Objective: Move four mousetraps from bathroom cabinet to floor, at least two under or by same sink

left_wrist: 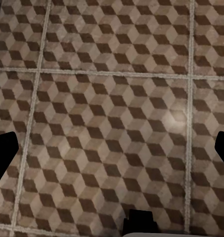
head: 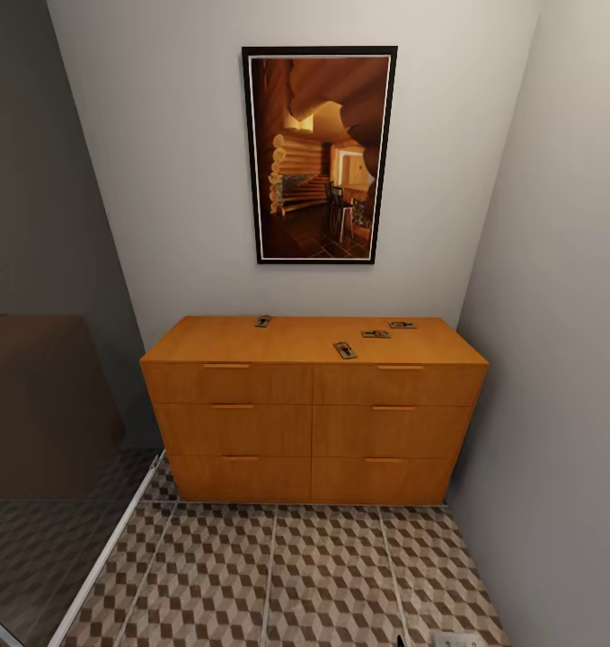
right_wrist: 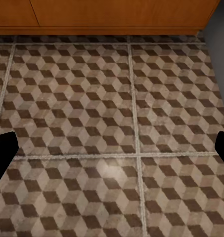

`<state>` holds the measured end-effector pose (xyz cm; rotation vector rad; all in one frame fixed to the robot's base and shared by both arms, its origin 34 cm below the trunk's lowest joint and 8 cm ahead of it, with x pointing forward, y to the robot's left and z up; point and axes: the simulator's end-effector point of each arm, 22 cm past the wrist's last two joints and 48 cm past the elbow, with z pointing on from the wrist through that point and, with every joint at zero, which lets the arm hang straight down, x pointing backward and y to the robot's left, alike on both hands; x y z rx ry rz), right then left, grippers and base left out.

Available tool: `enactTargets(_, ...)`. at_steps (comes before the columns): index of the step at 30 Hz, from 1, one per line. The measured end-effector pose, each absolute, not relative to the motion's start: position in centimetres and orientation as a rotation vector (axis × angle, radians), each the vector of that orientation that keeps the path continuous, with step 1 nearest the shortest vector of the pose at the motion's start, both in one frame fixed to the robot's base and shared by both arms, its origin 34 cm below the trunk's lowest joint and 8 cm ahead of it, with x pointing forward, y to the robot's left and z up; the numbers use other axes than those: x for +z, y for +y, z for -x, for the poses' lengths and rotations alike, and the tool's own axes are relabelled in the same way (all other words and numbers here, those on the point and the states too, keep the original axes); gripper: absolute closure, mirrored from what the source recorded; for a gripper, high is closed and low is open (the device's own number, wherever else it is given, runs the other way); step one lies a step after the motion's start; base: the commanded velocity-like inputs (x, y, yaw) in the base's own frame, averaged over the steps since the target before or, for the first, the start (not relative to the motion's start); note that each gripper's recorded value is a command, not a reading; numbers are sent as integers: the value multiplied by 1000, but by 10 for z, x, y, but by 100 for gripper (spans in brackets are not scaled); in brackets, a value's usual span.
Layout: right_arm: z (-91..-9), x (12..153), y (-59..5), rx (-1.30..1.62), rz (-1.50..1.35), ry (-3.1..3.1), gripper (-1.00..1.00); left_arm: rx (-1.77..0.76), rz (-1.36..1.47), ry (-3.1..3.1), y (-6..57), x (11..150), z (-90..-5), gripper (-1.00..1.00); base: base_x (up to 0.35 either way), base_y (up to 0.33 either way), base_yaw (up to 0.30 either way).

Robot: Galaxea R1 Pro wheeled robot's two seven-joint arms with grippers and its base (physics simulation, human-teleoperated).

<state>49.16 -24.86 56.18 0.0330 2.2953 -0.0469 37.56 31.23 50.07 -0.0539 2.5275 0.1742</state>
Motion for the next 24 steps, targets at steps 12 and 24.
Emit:
enactTargets(12,-492,562,-248,-46,-32,2295,-100,174,54,2528,312,501,-376,-100,0,0,0)
enactTargets(24,-492,562,-248,-46,-32,2295,-100,174,54,2527,312,501,-376,-100,0,0,0)
